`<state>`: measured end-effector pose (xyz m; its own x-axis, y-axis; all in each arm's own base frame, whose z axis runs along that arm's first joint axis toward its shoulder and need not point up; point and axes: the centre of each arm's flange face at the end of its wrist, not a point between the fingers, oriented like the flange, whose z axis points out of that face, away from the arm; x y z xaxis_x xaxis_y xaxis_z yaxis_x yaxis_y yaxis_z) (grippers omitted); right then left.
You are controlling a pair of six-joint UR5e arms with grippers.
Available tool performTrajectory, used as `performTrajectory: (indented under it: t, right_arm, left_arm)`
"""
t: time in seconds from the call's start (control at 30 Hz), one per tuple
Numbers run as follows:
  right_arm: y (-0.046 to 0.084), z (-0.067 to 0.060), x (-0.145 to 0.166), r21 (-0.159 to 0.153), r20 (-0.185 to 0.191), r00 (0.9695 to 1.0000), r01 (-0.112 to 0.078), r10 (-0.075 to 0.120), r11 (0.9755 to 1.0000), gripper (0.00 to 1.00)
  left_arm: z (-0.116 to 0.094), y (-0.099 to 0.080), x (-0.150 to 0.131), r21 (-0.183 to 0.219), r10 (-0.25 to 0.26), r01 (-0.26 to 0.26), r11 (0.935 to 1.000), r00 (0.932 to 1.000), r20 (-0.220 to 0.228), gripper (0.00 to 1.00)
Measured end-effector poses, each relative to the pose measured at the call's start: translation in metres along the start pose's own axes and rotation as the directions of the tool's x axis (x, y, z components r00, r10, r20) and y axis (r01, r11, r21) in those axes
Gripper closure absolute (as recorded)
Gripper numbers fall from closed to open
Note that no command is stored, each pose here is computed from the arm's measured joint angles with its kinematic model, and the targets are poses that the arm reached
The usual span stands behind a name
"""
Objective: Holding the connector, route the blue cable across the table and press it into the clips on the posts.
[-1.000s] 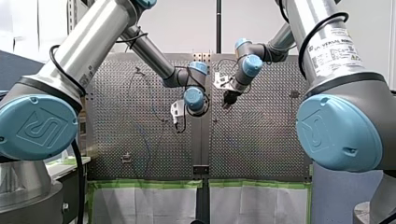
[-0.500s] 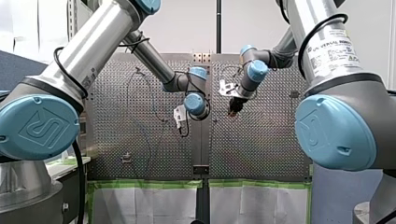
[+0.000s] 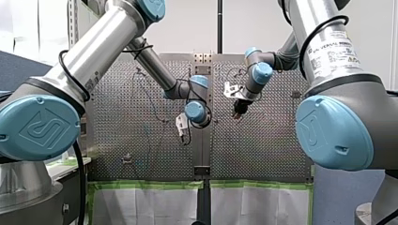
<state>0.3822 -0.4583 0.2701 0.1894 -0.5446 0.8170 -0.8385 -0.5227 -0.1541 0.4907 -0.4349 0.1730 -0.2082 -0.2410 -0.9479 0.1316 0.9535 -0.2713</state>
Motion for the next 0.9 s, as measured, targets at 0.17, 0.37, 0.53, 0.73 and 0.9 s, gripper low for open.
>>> performTrajectory:
  t: [0.17,0.37,0.53,0.73,0.9]
  right_arm:
    - [0.003,0.011,-0.011,0.004,0.026,0.9997,-0.001,0.001,1.0000,1.00]
    - [0.010,0.019,-0.017,-0.004,0.038,0.9992,-0.011,0.011,0.9999,1.00]
    - [0.015,0.022,-0.019,-0.007,0.038,0.9991,-0.018,0.018,0.9998,1.00]
    - [0.030,0.034,-0.020,-0.004,0.014,0.9987,-0.050,0.050,0.9988,1.00]
    - [0.041,0.046,-0.020,-0.006,-0.016,0.9984,-0.055,0.055,0.9985,1.00]
  left_arm:
    - [0.003,-0.001,0.000,0.014,-0.017,0.017,0.9998,0.9998,0.010,1.00]
    - [0.006,0.000,0.008,0.027,-0.028,0.028,0.9993,0.9996,0.002,1.00]
    - [0.014,0.004,0.023,0.032,-0.030,0.030,0.9990,0.9995,-0.012,1.00]
    - [0.026,0.004,0.016,0.041,-0.042,0.042,0.9983,0.9991,0.008,1.00]
    - [0.035,0.006,0.006,0.049,-0.051,0.050,0.9975,0.9984,0.022,1.00]
